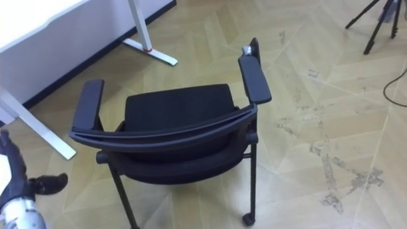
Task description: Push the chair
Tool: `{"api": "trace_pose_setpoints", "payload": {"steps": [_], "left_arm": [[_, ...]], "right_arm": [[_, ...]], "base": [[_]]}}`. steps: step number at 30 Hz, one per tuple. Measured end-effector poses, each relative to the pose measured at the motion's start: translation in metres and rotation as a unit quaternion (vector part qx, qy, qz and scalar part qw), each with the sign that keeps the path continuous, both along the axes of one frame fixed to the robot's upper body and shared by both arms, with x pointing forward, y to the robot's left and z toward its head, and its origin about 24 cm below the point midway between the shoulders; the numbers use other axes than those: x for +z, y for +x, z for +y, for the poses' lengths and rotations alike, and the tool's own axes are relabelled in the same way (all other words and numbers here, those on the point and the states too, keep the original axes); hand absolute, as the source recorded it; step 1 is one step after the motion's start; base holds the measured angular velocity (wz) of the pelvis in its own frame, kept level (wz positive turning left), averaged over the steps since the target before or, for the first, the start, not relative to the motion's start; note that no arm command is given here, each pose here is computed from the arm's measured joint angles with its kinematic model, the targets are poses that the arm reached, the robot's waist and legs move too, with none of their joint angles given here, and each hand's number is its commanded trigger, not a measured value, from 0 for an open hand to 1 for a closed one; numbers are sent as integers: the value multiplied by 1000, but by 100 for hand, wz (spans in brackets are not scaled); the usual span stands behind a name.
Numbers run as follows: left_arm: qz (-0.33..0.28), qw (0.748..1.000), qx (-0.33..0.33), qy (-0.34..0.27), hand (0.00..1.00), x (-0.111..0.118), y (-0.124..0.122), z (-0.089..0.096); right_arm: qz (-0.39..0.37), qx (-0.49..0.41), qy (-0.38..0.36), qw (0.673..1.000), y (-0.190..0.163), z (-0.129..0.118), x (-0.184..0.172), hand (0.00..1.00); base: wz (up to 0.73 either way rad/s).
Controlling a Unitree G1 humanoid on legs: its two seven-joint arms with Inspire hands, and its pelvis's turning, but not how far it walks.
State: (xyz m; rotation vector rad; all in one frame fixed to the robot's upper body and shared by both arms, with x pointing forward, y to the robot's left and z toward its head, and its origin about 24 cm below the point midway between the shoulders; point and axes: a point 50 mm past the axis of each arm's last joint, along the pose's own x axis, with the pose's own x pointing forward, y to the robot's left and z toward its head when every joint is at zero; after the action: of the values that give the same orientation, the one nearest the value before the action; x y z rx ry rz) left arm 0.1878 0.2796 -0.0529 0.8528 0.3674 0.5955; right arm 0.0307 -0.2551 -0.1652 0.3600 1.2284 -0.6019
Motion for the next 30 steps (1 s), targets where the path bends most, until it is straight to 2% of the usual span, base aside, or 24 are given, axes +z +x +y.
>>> {"api": "trace_pose_setpoints", "payload": {"steps": [9,14,18,24,30], "left_arm": [[-20,994,-84,73,0,47,29,-3],[25,988,-135,76,0,47,36,-19],[49,983,-149,92,0,48,37,-20],[21,981,-159,109,0,66,44,-25],[19,978,-166,121,0,79,48,-27]], "right_arm": [[-2,-10,20,1000,2,0,0,0],[6,-13,26,1000,1,1,-1,0],[12,-15,22,1000,-1,1,-1,0],[14,-30,21,999,-1,2,-1,0],[16,-41,26,999,-3,3,-2,0]], "base": [[3],[1],[0],[0],[0]]}}
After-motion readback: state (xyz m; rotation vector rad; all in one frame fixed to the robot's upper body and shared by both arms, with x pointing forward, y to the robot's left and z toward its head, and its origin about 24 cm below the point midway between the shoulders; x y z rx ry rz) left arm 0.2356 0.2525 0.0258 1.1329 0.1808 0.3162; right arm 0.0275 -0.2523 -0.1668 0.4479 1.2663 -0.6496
